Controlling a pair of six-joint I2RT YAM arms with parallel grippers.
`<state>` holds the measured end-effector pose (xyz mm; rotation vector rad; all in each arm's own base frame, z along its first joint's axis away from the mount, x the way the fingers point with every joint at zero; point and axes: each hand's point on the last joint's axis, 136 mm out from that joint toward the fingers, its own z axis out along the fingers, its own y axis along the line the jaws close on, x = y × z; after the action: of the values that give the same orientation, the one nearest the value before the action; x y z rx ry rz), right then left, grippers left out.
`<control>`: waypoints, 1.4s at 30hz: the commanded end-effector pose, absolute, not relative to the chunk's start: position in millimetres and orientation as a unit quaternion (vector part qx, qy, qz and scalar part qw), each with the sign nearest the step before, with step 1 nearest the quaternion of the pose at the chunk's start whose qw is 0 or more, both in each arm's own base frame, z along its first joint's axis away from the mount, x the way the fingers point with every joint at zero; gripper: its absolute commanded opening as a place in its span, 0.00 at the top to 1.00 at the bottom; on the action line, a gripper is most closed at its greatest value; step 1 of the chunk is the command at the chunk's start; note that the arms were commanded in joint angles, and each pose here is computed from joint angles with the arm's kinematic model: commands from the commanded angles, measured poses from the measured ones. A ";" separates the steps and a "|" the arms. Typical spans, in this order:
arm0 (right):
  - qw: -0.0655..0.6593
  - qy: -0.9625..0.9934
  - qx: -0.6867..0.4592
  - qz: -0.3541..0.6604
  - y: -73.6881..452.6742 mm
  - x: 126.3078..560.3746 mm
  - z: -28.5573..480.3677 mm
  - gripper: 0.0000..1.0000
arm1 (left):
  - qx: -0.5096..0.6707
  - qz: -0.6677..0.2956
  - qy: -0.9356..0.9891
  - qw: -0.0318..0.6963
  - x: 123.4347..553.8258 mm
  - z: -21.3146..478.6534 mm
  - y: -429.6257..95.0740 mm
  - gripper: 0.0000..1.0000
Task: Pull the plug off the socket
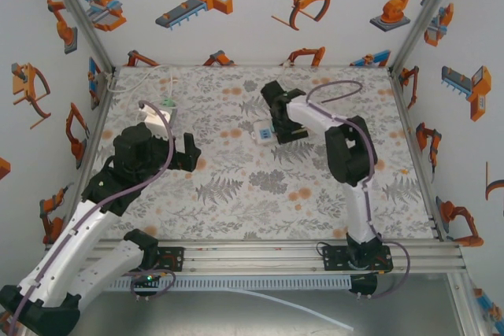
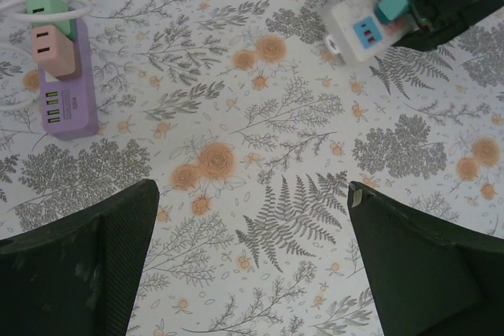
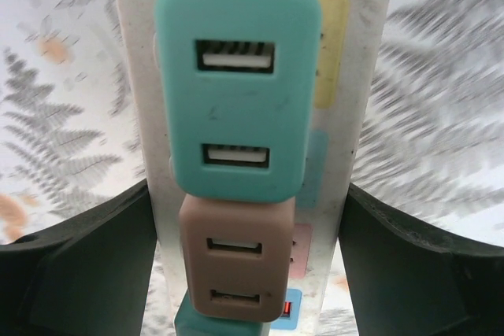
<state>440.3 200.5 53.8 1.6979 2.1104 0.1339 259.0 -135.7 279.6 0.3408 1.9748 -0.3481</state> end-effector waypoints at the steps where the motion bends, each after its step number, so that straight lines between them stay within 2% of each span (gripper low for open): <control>1: 0.249 0.710 0.657 0.046 210.5 452.2 66.2 0.50 | 0.147 -0.138 0.820 0.536 260.0 281.9 -135.2 0.03; 3: 0.244 0.716 0.652 0.048 222.7 461.6 62.5 0.44 | 0.144 -0.139 0.820 0.536 260.1 281.1 -135.1 0.03; 9: 0.281 0.743 0.605 0.055 228.0 493.1 73.5 0.17 | 0.142 -0.139 0.823 0.531 263.2 274.8 -136.7 0.03; 11: 0.286 0.748 0.596 0.063 226.7 498.2 78.3 0.14 | 0.142 -0.138 0.825 0.530 264.8 271.6 -137.6 0.03; 13: 0.297 0.757 0.576 0.082 229.1 505.9 84.5 0.02 | 0.141 -0.138 0.826 0.528 267.2 269.2 -138.6 0.03; 21: 0.379 0.788 0.443 0.199 249.0 527.6 160.7 0.01 | 0.130 -0.143 0.835 0.515 279.3 261.3 -146.3 0.03; 27: 0.437 0.821 0.307 0.203 240.5 506.4 227.7 0.01 | 0.103 -0.155 0.849 0.495 299.8 256.8 -158.7 0.03; 30: 0.496 0.824 0.201 0.188 231.8 492.9 272.1 0.01 | 0.070 -0.164 0.853 0.490 317.2 257.1 -165.9 0.03; 32: 0.537 0.821 0.071 0.182 239.1 480.6 300.4 0.01 | 0.054 -0.173 0.852 0.492 329.4 258.2 -172.4 0.03; 34: 0.558 0.817 -0.047 0.140 239.8 464.0 315.2 0.01 | 0.043 -0.180 0.849 0.495 343.2 259.0 -179.7 0.03; 37: 0.560 0.818 -0.125 0.049 221.2 451.8 322.0 0.00 | 0.024 -0.181 0.850 0.494 362.4 257.4 -187.0 0.03; 39: 0.546 0.816 -0.187 -0.028 205.7 445.8 318.5 0.00 | 0.009 -0.182 0.855 0.486 378.0 252.2 -194.2 0.03; 42: 0.504 0.828 -0.238 -0.058 191.2 442.9 300.0 0.00 | -0.021 -0.181 0.868 0.463 402.6 238.7 -203.4 0.03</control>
<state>448.1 213.1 331.0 -0.2593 1.9299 0.1098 378.8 -195.4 230.5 0.0678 2.1518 -0.3999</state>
